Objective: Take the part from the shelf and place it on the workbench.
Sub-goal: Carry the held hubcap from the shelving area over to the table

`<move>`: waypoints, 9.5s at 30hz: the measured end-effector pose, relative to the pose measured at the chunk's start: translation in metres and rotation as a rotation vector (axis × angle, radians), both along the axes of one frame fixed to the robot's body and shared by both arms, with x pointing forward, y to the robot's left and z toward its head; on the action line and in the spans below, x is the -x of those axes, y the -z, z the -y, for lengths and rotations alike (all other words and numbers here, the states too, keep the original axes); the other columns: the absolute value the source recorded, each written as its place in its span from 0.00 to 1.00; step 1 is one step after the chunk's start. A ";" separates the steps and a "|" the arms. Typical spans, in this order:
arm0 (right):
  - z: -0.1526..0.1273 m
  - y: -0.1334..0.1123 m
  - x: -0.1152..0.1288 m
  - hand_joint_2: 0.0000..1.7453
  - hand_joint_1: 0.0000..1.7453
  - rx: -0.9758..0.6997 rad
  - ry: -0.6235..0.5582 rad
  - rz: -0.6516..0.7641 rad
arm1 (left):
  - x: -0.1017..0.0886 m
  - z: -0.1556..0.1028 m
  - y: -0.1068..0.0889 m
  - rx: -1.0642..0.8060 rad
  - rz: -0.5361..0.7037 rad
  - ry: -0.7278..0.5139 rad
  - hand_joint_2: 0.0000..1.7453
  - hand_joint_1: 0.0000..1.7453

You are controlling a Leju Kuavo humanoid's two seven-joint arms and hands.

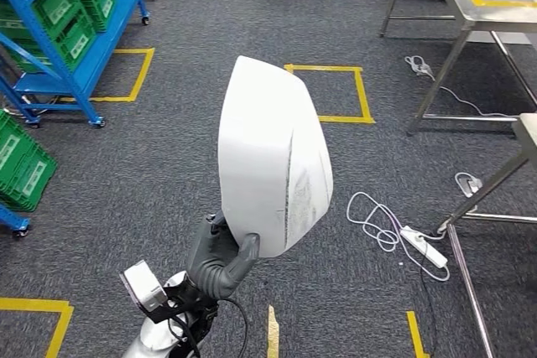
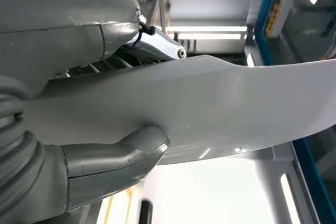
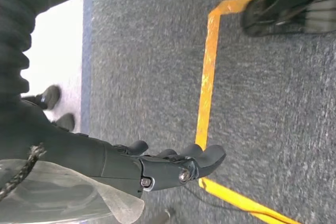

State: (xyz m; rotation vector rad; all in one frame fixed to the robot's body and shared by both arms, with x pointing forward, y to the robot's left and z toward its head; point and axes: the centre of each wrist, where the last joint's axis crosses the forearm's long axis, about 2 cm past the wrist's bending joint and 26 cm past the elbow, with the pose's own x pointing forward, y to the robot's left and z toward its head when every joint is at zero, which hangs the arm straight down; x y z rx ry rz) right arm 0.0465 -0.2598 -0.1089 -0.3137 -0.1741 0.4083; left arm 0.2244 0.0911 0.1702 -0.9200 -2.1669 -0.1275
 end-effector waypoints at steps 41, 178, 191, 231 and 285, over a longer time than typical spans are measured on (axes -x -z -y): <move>0.001 0.000 0.000 1.00 0.00 0.004 -0.004 -0.003 | 0.000 0.000 -0.001 0.004 0.000 0.008 1.00 1.00; -0.003 -0.002 -0.007 1.00 0.00 0.177 -0.149 -0.050 | -0.003 0.004 0.007 0.075 -0.110 0.106 1.00 1.00; -0.003 -0.002 -0.005 1.00 0.00 0.174 -0.136 -0.062 | -0.004 0.006 0.006 0.060 -0.119 0.090 1.00 1.00; -0.003 -0.002 -0.007 1.00 0.00 0.170 -0.148 -0.062 | -0.003 -0.001 0.013 0.088 -0.164 0.065 1.00 1.00; -0.006 -0.002 -0.003 1.00 0.00 0.014 -0.064 0.233 | -0.002 -0.010 0.021 0.027 -0.234 -0.181 1.00 1.00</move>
